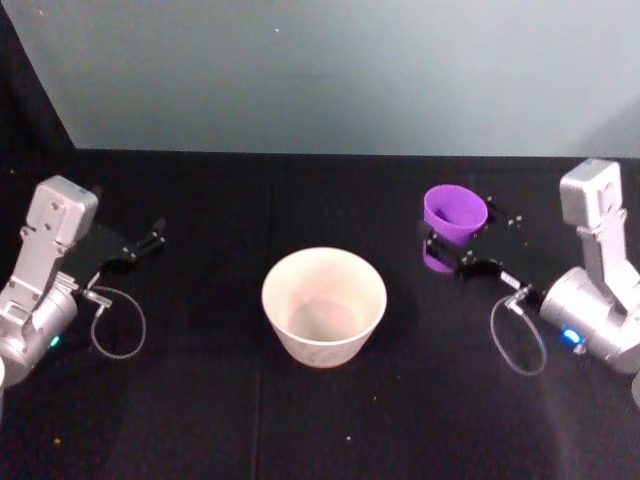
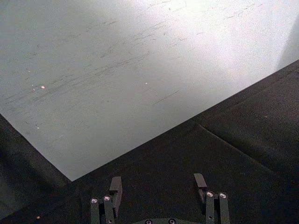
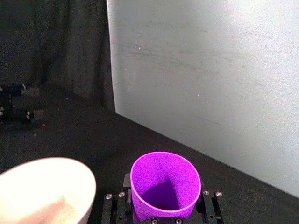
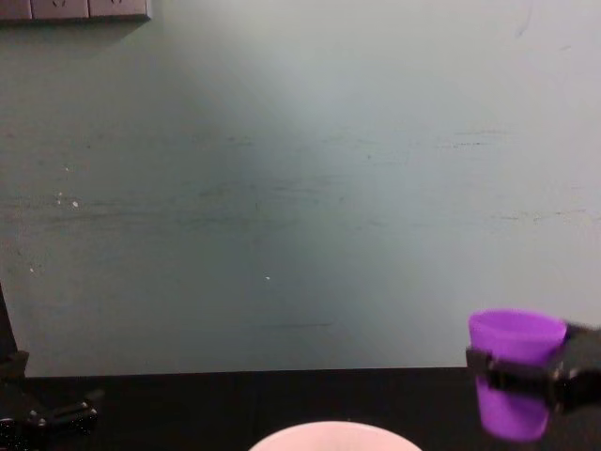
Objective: Pick up the cup and pour the mung beans from the cup into the bowl.
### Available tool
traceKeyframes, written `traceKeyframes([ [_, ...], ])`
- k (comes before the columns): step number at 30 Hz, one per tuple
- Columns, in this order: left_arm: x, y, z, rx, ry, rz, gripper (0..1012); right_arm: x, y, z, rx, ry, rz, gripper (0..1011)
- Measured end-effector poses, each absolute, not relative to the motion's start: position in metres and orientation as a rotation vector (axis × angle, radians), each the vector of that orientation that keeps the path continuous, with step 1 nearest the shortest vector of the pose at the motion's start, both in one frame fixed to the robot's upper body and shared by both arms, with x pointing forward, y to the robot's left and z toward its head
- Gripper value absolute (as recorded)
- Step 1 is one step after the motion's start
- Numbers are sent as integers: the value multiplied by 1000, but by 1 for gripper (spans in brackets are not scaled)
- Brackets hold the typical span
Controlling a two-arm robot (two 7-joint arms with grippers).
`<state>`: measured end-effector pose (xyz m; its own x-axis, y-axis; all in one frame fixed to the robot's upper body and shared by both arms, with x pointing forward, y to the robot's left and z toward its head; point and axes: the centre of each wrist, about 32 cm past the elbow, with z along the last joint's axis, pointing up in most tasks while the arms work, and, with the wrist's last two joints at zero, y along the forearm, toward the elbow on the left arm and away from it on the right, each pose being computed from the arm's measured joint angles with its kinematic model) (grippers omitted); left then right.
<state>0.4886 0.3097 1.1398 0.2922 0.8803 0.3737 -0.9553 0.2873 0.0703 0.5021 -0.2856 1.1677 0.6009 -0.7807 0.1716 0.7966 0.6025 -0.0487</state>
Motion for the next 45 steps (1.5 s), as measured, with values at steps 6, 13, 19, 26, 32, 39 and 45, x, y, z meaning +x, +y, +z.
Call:
traceKeyframes([
  [6,489,310,1140,305,-285,1248,1000,499,-290,1207,-125,-139,-918,746],
  [13,489,310,1140,304,-285,1248,1000,494,-290,1235,-110,-164,-910,744],
  [19,489,310,1140,304,-285,1248,1000,492,-287,1243,-104,-166,-911,746],
  [26,489,310,1140,304,-285,1248,1000,492,-288,1242,-104,-164,-911,744],
  [32,489,310,1140,304,-285,1248,1000,492,-288,1241,-104,-165,-912,746],
  [39,489,310,1140,304,-285,1248,1000,493,-288,1241,-105,-164,-912,746],
  [45,489,310,1140,305,-285,1248,1000,493,-288,1240,-105,-165,-911,746],
])
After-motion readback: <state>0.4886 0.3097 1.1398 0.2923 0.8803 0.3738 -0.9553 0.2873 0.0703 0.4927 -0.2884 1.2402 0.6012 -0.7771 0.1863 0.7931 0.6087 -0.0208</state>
